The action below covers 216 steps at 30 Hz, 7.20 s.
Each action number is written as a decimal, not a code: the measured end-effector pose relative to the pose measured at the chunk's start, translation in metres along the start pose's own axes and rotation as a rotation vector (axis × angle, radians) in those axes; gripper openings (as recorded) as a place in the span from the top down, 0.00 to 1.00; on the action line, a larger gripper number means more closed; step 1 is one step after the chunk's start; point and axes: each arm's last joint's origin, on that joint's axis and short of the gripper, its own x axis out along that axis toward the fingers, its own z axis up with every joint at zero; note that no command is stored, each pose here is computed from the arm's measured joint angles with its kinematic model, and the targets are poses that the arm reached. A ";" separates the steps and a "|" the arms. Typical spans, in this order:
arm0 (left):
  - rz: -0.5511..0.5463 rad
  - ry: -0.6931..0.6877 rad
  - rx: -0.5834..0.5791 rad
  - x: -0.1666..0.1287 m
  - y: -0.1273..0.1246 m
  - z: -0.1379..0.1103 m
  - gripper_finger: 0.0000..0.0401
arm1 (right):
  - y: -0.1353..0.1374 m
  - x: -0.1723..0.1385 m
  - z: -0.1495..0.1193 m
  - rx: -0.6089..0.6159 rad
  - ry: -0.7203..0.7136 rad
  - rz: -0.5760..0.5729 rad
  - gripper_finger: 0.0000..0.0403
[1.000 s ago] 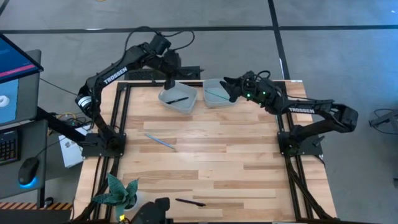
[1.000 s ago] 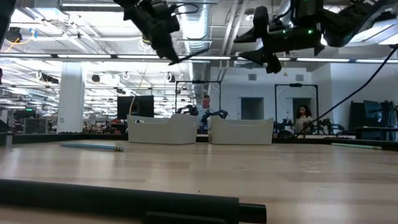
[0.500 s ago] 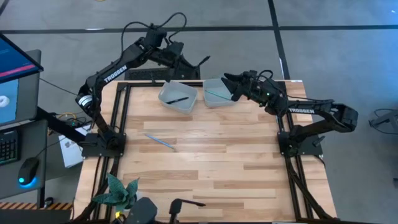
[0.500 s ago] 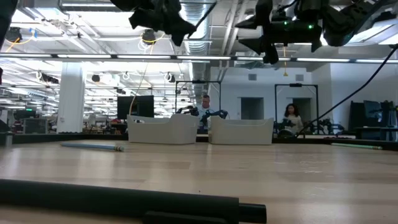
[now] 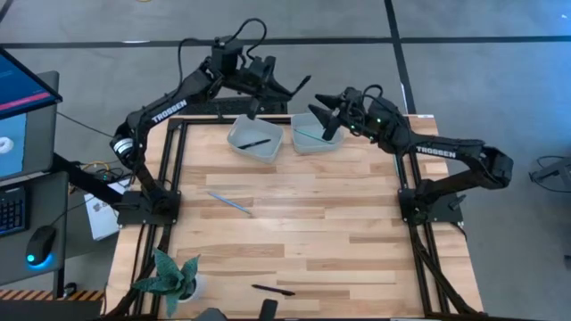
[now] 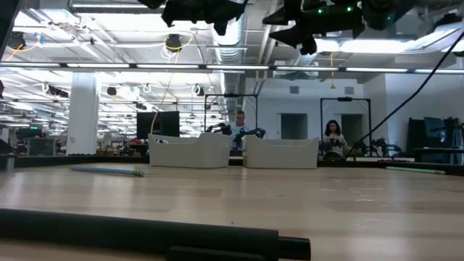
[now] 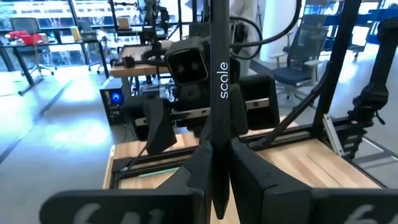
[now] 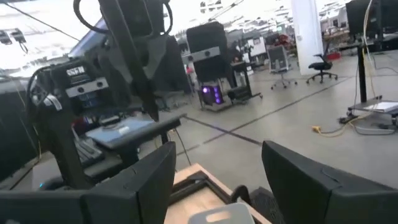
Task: Sort pens & pencils
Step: Put the top black pen into the left gray bin
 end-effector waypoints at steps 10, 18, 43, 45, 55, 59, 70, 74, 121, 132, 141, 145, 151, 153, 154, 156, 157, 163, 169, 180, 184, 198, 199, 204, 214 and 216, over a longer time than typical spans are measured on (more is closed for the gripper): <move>0.072 0.019 -0.002 0.003 0.000 0.000 0.93 | 0.007 0.003 0.016 -0.001 -0.047 0.026 0.35; 0.089 0.023 0.002 0.003 0.000 0.000 0.93 | 0.026 0.005 0.026 -0.027 -0.075 0.088 0.35; 0.067 0.009 0.083 0.028 -0.019 0.007 0.93 | 0.030 0.004 0.035 -0.078 -0.171 0.100 0.35; 0.072 0.011 0.083 0.030 -0.021 0.007 0.93 | 0.030 0.004 0.035 -0.078 -0.176 0.105 0.35; 0.092 0.019 0.085 0.036 -0.025 0.008 0.93 | 0.044 0.003 0.034 -0.069 -0.186 0.159 0.35; 0.085 0.016 0.089 0.038 -0.028 0.009 0.93 | 0.050 0.002 0.035 -0.065 -0.201 0.181 0.37; 0.063 0.009 0.096 0.045 -0.034 0.010 0.93 | 0.051 0.002 0.035 -0.064 -0.206 0.186 0.60; 0.060 0.008 0.096 0.046 -0.035 0.010 0.93 | 0.051 0.002 0.035 -0.064 -0.205 0.185 0.70; 0.098 0.029 0.120 0.045 -0.034 0.009 0.59 | 0.041 0.004 0.025 -0.071 -0.083 0.136 0.85; 0.092 0.081 0.022 0.041 -0.031 0.002 0.58 | 0.040 0.005 0.018 -0.098 -0.019 0.123 0.84; 0.010 0.070 0.005 0.038 -0.032 0.000 0.58 | 0.040 0.005 0.017 -0.115 -0.011 0.121 0.84; 0.015 0.071 0.012 0.038 -0.032 0.000 0.54 | 0.039 0.005 0.016 -0.117 0.004 0.119 0.84; 0.031 0.076 0.047 0.038 -0.031 0.000 0.43 | 0.039 0.005 0.015 -0.116 0.009 0.118 0.84; 0.043 0.080 0.047 0.038 -0.031 0.000 0.38 | 0.039 0.005 0.016 -0.117 0.009 0.118 0.84; 0.059 0.084 0.048 0.038 -0.030 0.000 0.36 | 0.039 0.005 0.016 -0.117 0.009 0.118 0.84; 0.083 0.091 0.049 0.038 -0.030 0.000 0.31 | 0.039 0.005 0.016 -0.119 0.008 0.118 0.84; 0.087 0.092 0.049 0.038 -0.030 0.000 0.29 | 0.039 0.005 0.016 -0.123 0.008 0.118 0.84; 0.100 0.061 -0.015 0.038 -0.029 0.004 0.24 | 0.039 0.005 0.015 -0.126 0.016 0.116 0.84; 0.107 0.033 -0.031 0.038 -0.029 0.007 0.24 | 0.038 0.005 0.012 -0.127 0.038 0.083 0.84; 0.073 -0.013 0.001 0.047 -0.037 0.014 0.24 | 0.040 0.005 0.012 -0.124 0.039 0.093 0.84; 0.050 -0.021 0.008 0.053 -0.044 0.016 0.24 | 0.043 0.005 0.011 -0.124 0.043 0.101 0.84; 0.144 -0.002 0.066 0.061 -0.050 0.017 0.27 | 0.046 0.004 0.010 -0.122 0.046 0.117 0.84; 0.156 0.002 0.064 0.061 -0.050 0.017 0.28 | 0.046 0.004 0.010 -0.122 0.046 0.118 0.84; 0.183 0.009 0.064 0.060 -0.048 0.016 0.39 | 0.048 0.004 0.010 -0.122 0.047 0.126 0.84; 0.194 0.035 0.052 0.066 -0.043 0.007 0.61 | 0.049 0.004 0.009 -0.122 0.054 0.128 0.84; 0.183 0.029 0.051 0.069 -0.042 0.005 0.65 | 0.049 0.004 0.009 -0.122 0.056 0.126 0.84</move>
